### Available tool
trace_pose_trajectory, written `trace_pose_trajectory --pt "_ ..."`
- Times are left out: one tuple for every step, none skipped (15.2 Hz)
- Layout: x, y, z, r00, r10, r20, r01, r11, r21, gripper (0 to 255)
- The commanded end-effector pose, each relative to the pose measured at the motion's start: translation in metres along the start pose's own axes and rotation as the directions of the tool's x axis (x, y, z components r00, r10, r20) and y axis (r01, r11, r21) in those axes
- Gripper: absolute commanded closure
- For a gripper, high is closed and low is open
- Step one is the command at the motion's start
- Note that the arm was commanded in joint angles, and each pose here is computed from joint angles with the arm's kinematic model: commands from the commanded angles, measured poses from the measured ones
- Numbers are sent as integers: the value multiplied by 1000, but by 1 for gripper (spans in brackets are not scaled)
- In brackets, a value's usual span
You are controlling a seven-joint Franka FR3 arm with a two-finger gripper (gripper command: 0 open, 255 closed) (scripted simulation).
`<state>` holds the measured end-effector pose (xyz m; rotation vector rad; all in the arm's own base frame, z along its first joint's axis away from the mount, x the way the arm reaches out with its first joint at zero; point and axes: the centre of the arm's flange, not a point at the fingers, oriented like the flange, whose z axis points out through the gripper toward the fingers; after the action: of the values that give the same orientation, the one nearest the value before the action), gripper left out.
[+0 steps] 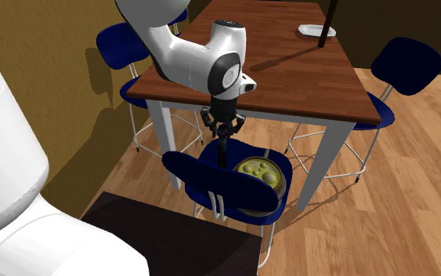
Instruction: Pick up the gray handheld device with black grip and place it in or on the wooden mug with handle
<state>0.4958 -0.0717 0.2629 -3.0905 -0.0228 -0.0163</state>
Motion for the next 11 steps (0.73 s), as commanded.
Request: trace_pose_trajectory --pt "0 0 0 1000 0 0 0 1000 0 255" --pt "0 0 0 1000 0 0 0 1000 0 255" --pt "0 0 0 1000 0 0 0 1000 0 255" --pt "0 0 -5 1000 0 0 0 1000 0 255" --pt "0 -1 -10 1000 0 0 0 1000 0 255" --pt "0 -1 -16 1000 0 0 0 1000 0 255" --pt "0 -1 -21 1000 0 0 0 1000 0 255" --pt "0 -1 -26 1000 0 0 0 1000 0 255" --pt "0 -2 -32 1000 0 0 0 1000 0 255" --pt "0 -2 -37 1000 0 0 0 1000 0 255" --pt "1 -2 -42 1000 0 0 0 1000 0 255"
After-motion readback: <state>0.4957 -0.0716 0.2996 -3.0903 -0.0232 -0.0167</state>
